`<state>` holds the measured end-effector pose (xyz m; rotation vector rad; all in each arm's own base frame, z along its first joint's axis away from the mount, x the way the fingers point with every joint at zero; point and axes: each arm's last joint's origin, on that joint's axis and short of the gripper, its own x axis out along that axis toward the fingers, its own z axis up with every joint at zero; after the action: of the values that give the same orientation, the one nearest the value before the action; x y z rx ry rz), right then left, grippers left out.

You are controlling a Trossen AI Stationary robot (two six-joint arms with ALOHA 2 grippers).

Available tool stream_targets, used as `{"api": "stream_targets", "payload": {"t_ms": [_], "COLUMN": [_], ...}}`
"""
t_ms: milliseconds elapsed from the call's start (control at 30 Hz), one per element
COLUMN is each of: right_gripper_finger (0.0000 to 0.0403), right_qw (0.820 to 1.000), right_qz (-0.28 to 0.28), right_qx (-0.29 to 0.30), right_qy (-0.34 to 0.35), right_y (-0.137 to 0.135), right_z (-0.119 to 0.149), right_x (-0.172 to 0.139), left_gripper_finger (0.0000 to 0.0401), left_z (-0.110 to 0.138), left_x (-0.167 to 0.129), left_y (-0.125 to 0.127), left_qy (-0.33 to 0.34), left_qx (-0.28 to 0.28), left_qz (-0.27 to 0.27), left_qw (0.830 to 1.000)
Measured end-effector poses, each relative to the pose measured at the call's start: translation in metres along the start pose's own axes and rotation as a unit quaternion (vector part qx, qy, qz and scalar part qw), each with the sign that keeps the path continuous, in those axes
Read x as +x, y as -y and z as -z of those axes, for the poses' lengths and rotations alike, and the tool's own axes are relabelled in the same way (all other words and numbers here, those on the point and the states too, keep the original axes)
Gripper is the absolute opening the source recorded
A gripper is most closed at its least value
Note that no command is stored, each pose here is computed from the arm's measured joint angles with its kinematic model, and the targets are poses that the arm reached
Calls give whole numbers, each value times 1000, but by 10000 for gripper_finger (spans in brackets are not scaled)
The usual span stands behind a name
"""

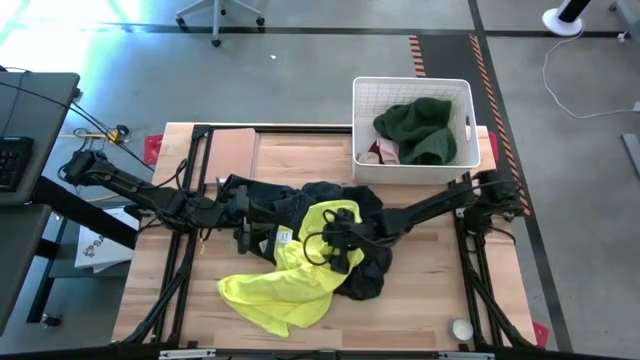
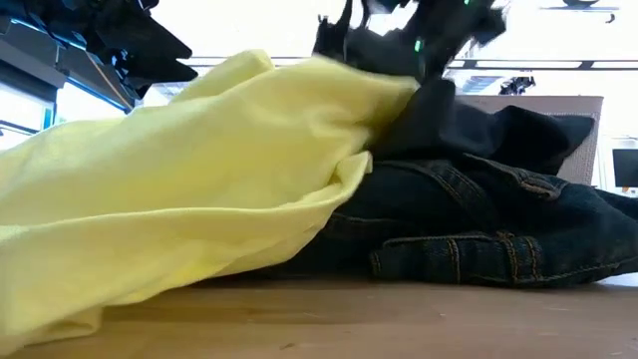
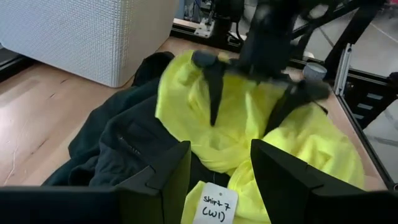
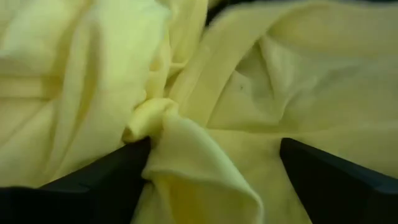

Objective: Sort clothes
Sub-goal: Put the yellow shirt into the white laundry bin

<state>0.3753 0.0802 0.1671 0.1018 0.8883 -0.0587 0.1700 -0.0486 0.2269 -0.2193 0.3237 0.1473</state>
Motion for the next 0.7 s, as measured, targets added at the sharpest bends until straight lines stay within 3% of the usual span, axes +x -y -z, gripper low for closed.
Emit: {"api": "stream_targets", "payload": {"t_ms": [167,367,500,700], "right_gripper_finger": [324,250,173,30], "right_qw": [999,999,999,995], "right_qz": [0,22,26,54], "right_qx": [0,11,2,-85], "right_qy": [-39,-37,-36,-16], "right_y": [5,8,7,-11], "right_z": [12,13,5,-34], "right_x": [24,26,24,5], "left_gripper_finger": [165,165,165,165], "left_z": [0,1,1,1], "left_x": [0,0,0,0], "left_y": [0,0,0,0], "left_qy": [0,-3,-4,-3], "left_qx": [0,2,3,3], "left_qz": [0,-1,-2,-2], "left_qw": [1000,1000,1000,1000]}}
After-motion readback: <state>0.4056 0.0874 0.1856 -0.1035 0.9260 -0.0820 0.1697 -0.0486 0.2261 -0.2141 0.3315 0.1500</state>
